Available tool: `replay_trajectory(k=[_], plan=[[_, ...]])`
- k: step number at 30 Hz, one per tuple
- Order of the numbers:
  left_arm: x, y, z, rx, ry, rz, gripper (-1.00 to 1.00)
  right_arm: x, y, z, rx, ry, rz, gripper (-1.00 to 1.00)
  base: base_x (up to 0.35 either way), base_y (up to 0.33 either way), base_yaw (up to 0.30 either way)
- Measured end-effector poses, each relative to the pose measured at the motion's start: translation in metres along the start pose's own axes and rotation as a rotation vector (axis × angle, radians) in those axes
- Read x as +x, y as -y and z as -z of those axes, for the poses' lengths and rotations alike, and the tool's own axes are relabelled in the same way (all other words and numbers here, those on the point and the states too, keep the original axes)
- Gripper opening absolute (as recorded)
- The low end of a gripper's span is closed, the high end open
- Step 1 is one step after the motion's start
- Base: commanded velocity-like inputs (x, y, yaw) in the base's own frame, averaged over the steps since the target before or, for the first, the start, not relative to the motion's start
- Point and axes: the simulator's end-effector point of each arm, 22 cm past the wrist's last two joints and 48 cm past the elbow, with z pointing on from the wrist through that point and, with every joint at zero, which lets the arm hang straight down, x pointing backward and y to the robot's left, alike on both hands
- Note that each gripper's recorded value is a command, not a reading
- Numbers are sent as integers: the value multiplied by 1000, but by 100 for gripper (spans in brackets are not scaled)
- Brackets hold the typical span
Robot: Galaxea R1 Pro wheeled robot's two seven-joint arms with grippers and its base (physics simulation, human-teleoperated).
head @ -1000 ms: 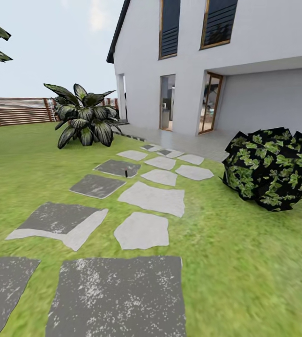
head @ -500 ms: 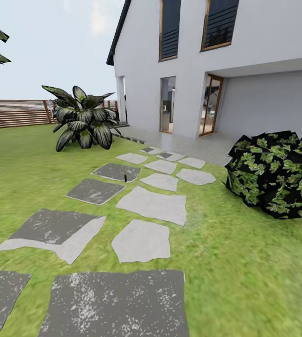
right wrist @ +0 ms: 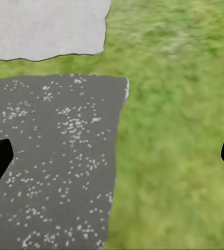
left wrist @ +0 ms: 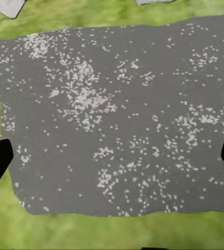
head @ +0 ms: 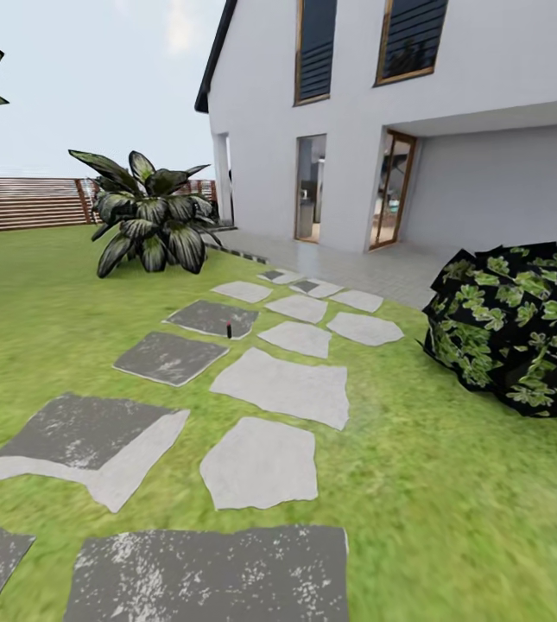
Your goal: In the garden, pick up the pesticide atomizer on the floor and spray pesticide onto both trees until each tree trunk is fully covered.
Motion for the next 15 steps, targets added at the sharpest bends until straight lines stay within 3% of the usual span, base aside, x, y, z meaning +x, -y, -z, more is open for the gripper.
replay_trajectory(k=[15], plan=[[0, 0, 0, -1, -1, 0, 100, 0, 0, 0, 0, 0, 0, 100, 338, 0, 0]])
